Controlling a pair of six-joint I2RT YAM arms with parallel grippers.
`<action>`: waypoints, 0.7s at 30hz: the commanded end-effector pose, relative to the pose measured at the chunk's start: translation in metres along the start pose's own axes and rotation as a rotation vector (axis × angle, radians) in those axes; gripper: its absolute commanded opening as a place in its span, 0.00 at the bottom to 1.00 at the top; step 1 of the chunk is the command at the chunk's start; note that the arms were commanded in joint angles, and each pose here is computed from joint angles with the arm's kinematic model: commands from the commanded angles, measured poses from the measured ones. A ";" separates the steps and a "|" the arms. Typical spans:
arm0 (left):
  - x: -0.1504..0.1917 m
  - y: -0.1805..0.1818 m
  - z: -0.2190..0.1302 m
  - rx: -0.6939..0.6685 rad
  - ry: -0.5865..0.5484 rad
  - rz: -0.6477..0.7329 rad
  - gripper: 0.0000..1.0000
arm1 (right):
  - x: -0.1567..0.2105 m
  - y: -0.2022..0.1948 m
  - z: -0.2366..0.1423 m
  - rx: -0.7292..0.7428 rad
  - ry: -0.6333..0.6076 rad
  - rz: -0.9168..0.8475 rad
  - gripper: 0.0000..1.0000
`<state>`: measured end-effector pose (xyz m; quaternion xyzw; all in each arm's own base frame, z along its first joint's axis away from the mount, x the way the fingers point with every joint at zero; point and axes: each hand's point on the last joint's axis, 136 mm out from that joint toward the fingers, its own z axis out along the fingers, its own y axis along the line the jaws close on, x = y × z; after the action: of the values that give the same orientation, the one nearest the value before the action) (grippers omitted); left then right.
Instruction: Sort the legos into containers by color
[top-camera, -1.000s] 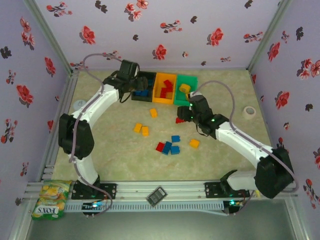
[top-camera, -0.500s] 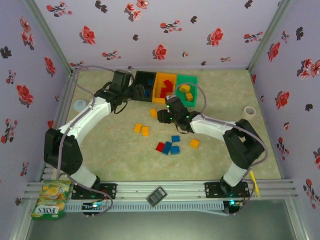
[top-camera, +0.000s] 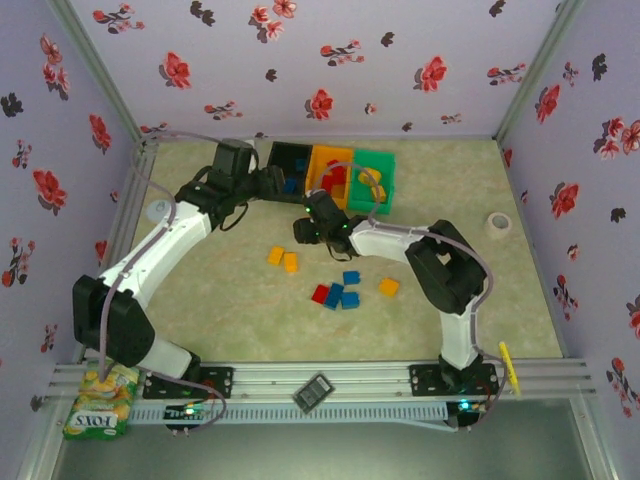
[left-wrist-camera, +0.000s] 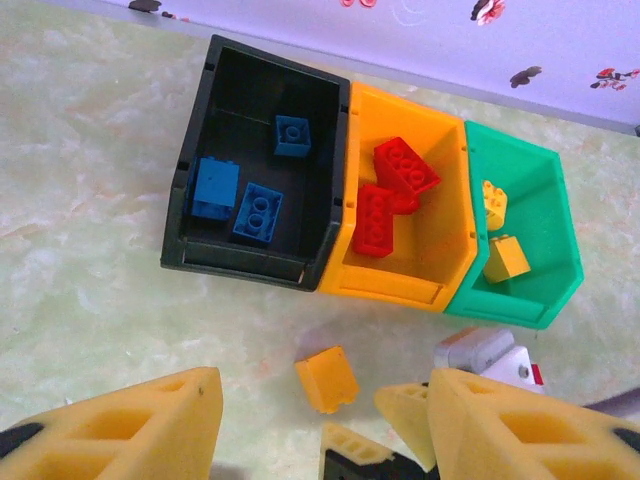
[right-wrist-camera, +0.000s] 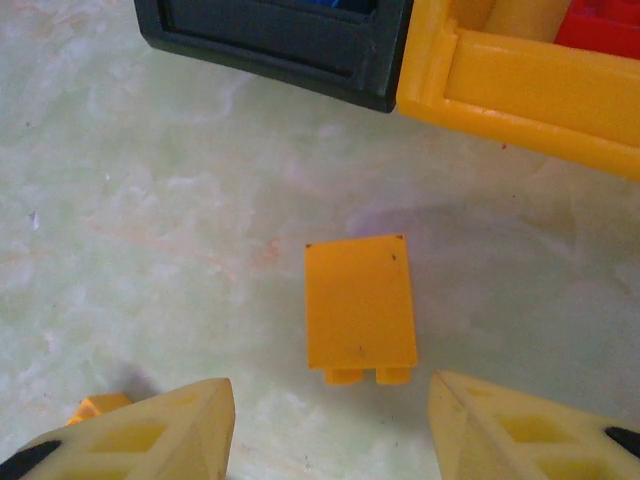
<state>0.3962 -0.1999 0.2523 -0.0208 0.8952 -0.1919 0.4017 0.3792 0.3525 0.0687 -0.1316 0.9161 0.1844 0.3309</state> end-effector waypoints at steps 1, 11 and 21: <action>0.000 0.003 -0.011 -0.015 -0.017 0.034 0.57 | -0.006 -0.002 0.004 0.044 0.002 -0.034 0.54; -0.001 0.006 -0.017 -0.028 -0.027 0.040 0.57 | -0.004 -0.006 0.019 0.093 0.037 -0.086 0.53; 0.004 0.011 -0.015 -0.047 -0.023 0.037 0.56 | 0.002 -0.011 0.031 0.123 0.073 -0.105 0.51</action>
<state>0.3890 -0.1908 0.2490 -0.0183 0.8980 -0.1742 0.4037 0.3957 0.3539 0.0450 -0.1561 0.9287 0.1224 0.3133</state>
